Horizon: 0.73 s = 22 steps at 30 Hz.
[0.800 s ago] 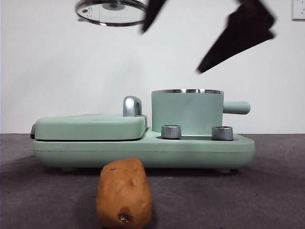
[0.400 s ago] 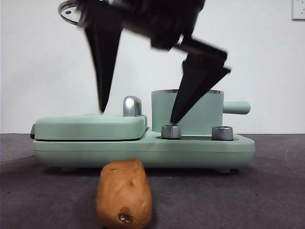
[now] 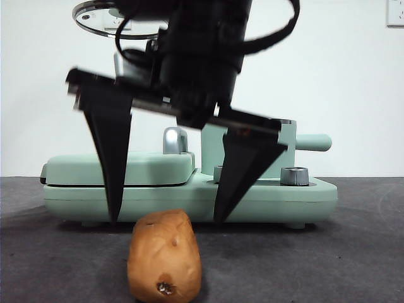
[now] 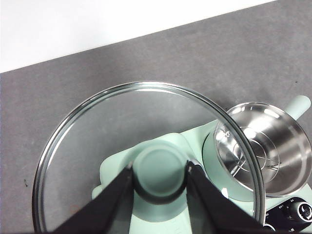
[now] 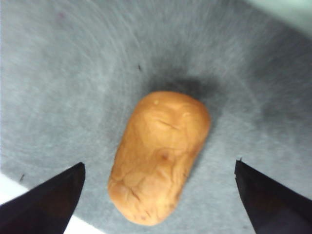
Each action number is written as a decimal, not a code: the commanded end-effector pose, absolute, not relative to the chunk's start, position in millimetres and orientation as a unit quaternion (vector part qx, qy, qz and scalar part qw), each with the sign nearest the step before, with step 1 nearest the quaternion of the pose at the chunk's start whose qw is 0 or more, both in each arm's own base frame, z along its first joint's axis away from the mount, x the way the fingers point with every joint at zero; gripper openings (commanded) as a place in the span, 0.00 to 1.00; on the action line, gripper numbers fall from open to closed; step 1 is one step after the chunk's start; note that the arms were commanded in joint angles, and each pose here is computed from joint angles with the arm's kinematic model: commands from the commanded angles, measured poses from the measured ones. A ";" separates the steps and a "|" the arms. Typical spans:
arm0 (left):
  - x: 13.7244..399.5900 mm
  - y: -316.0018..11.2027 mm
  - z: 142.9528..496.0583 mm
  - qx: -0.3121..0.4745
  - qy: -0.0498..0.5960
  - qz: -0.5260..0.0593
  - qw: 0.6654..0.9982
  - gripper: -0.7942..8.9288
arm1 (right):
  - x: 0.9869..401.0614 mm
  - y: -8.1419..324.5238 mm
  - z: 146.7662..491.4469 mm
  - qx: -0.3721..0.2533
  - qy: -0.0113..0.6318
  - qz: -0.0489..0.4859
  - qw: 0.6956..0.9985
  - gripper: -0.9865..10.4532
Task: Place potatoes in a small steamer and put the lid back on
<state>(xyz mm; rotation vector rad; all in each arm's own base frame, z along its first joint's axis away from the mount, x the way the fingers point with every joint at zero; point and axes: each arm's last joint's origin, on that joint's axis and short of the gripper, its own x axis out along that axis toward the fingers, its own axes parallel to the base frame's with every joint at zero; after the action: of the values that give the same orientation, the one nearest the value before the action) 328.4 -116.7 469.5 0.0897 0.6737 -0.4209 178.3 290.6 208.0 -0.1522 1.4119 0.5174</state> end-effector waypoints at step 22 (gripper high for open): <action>325.4 -116.0 481.7 0.038 0.297 -0.206 0.932 0.11 | 188.2 307.8 189.1 -0.096 0.652 0.236 0.714 0.15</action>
<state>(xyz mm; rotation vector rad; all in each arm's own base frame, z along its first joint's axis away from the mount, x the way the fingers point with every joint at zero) 328.7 -116.1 469.6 0.0884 0.6719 -0.4190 187.2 301.8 179.0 -0.2116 1.4781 0.4818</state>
